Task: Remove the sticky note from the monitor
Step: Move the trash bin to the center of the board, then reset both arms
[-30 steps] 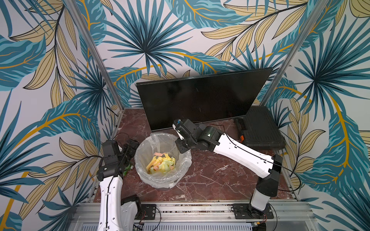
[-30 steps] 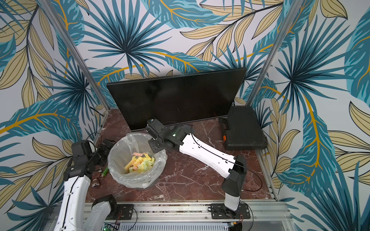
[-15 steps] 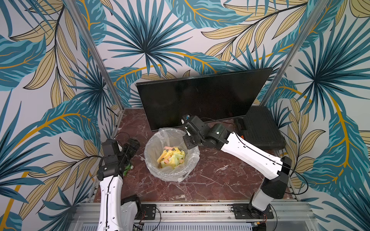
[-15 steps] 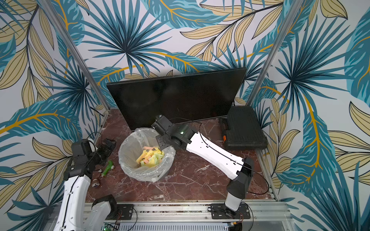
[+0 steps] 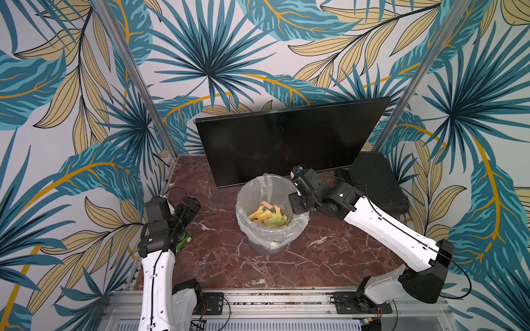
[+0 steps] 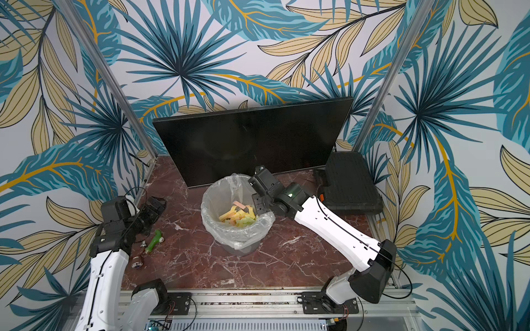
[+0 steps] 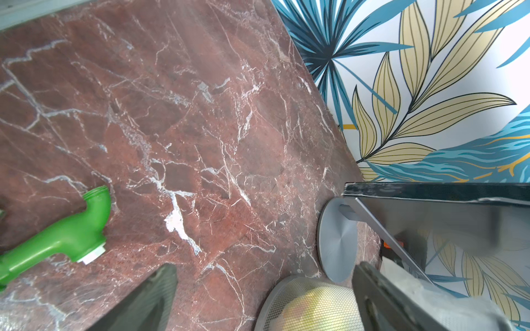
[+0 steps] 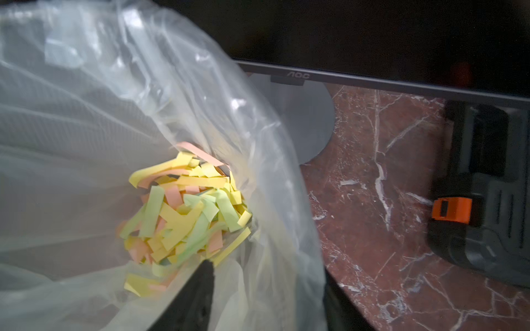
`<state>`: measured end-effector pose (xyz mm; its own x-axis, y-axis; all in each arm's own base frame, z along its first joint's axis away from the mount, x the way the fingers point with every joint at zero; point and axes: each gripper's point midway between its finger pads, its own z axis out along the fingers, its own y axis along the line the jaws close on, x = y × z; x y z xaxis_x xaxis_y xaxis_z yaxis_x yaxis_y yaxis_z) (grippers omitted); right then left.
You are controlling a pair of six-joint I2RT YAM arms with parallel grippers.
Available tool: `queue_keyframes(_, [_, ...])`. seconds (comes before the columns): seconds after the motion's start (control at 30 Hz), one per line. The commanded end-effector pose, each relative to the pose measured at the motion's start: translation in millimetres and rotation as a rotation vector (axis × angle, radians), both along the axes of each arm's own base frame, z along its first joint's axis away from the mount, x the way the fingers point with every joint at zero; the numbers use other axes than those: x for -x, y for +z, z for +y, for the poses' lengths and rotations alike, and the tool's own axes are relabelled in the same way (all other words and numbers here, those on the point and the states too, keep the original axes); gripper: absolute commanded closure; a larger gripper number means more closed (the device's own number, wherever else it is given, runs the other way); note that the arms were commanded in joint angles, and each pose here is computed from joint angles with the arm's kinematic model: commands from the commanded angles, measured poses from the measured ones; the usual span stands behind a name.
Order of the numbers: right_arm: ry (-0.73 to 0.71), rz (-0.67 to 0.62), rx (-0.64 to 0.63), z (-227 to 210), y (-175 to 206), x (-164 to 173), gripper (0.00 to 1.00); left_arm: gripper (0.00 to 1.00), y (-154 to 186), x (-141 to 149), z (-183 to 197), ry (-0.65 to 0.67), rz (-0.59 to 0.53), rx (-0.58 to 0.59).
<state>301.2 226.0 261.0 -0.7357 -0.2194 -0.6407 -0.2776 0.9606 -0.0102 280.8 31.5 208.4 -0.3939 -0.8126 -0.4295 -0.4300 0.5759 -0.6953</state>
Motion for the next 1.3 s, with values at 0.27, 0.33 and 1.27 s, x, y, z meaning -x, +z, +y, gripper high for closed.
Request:
queue_keyframes(0.27, [-0.089, -0.195, -0.172, -45, 91, 7, 0.01, 0.0, 43, -23, 5, -0.105, -0.037, -0.307])
queue_keyframes(0.33, [-0.156, -0.255, -0.19, -73, 110, 10, 0.01, 0.0, 45, -27, 8, -0.113, -0.035, -0.36])
queue_keyframes(1.27, [-0.98, -0.418, -0.049, -362, -69, -43, 0.0, 0.0, -10, -59, 24, -0.215, -0.171, -0.842])
